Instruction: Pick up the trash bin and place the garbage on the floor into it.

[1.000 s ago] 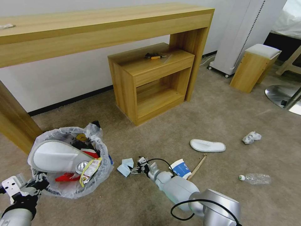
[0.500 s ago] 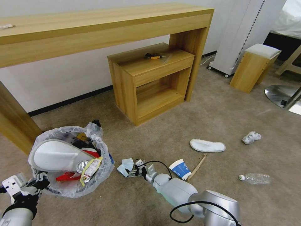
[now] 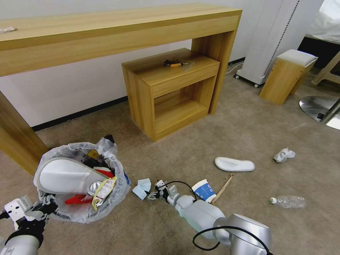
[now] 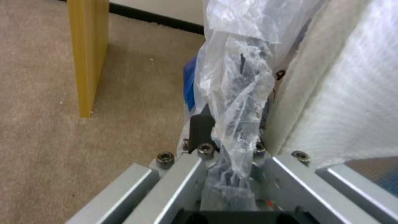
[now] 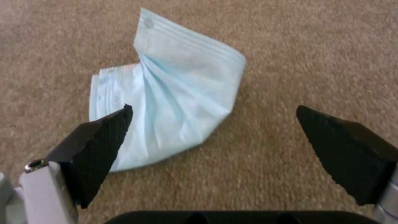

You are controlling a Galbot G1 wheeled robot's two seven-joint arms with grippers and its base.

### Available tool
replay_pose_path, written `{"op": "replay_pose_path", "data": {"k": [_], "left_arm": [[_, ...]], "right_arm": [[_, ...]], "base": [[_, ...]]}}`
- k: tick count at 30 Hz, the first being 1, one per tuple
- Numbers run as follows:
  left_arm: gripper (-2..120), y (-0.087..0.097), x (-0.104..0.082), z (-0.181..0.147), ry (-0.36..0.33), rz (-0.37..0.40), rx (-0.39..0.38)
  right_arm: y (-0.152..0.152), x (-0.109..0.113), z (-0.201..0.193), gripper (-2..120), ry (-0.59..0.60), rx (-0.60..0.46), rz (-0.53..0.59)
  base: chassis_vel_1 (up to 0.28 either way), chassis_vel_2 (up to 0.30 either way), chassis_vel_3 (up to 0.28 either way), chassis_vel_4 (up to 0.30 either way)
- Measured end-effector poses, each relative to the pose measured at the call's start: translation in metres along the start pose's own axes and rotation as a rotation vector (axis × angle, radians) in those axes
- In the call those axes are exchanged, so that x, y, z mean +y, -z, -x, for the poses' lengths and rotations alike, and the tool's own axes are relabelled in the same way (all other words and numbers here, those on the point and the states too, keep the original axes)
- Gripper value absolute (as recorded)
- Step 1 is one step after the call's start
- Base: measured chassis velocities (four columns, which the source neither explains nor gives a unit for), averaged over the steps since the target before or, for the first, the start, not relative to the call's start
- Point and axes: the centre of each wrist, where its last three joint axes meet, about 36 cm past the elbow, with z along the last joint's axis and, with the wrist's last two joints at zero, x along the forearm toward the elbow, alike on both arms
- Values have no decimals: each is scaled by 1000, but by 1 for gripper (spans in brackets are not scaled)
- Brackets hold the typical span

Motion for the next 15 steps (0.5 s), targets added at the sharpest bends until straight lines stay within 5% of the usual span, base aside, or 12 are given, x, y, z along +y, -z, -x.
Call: {"op": "replay_pose_path", "data": {"k": [15], "left_arm": [[0,3,-3,-5,-4,1,-6]], "right_arm": [[3,7,2,100,16,3,9]], "base": [[0,0,0,0]]}}
